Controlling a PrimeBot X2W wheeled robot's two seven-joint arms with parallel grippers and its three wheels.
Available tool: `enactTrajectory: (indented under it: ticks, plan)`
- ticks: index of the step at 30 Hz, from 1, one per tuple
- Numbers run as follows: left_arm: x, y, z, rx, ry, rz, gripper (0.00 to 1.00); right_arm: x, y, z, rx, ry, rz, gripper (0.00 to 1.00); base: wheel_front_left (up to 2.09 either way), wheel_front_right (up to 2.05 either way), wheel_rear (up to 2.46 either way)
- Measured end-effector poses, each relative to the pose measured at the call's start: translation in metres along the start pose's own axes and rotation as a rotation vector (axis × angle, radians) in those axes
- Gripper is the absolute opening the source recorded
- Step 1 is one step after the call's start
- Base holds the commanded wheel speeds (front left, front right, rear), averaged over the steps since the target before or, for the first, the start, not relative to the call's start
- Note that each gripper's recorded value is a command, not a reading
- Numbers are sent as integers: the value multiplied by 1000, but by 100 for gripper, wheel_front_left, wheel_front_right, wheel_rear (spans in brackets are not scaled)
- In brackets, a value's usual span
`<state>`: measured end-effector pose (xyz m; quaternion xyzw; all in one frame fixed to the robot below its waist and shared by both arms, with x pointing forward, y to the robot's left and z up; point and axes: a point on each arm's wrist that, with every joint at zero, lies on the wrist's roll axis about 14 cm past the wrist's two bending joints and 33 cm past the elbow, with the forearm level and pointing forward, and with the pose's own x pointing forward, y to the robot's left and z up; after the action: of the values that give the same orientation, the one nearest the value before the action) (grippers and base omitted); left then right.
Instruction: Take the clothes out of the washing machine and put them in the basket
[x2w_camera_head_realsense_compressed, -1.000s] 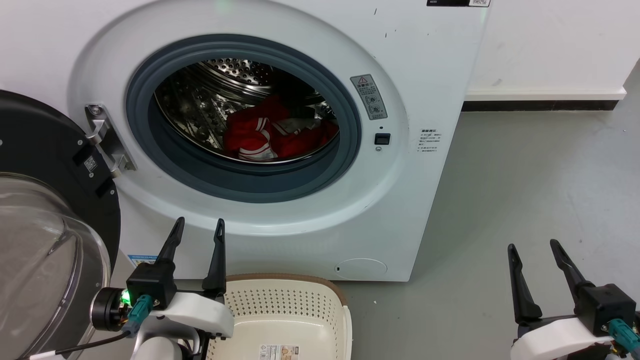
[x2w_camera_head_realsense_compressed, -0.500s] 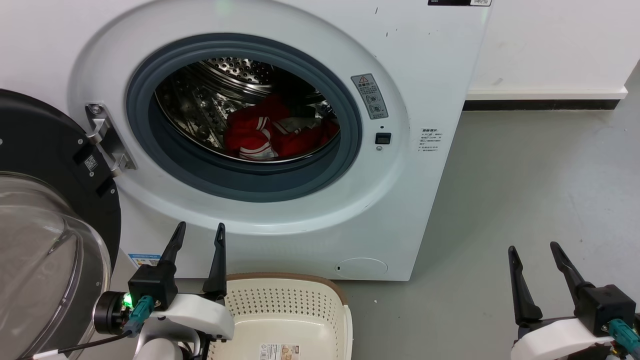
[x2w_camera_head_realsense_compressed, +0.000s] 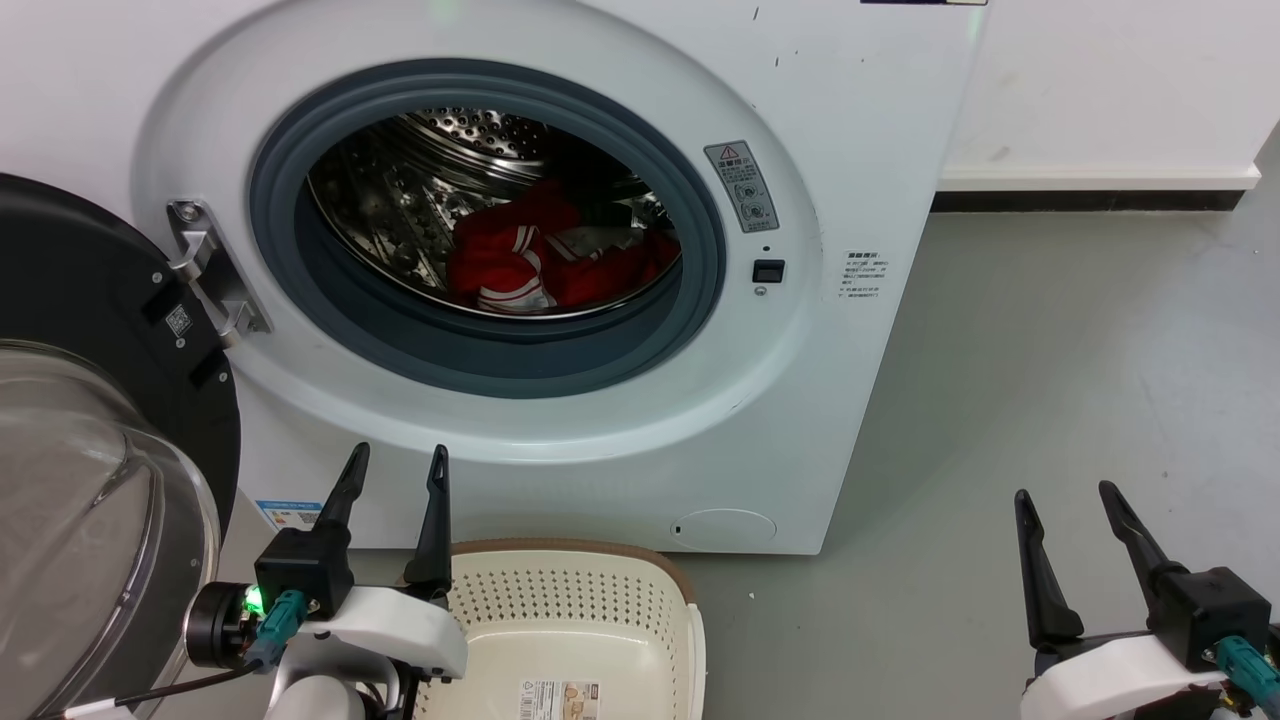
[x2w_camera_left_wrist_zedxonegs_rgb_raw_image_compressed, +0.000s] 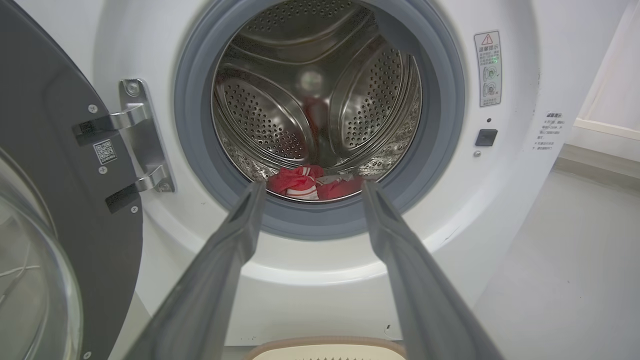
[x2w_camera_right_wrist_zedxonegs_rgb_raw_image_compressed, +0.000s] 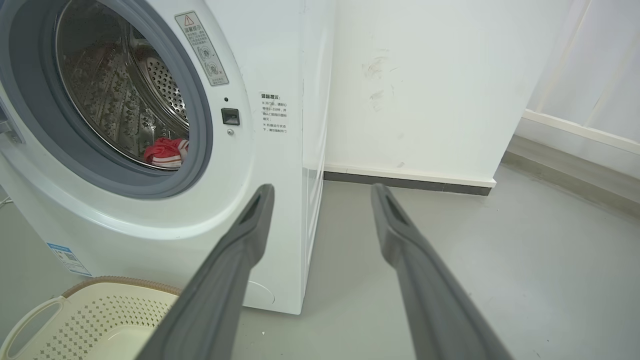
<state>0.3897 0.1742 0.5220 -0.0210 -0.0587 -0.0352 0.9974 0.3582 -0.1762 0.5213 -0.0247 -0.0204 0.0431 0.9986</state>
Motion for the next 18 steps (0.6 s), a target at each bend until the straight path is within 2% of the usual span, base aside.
enactTrajectory:
  ticks: [10, 18]
  plan:
    - [27, -2, -11, 8, 26, -23, 100, 14, 0, -1, 1, 2, 1, 100, 0, 0, 0]
    - [86, -5, -38, 46, 94, -78, 100, 35, -7, -9, -1, 8, -12, 100, 0, 0, 0]
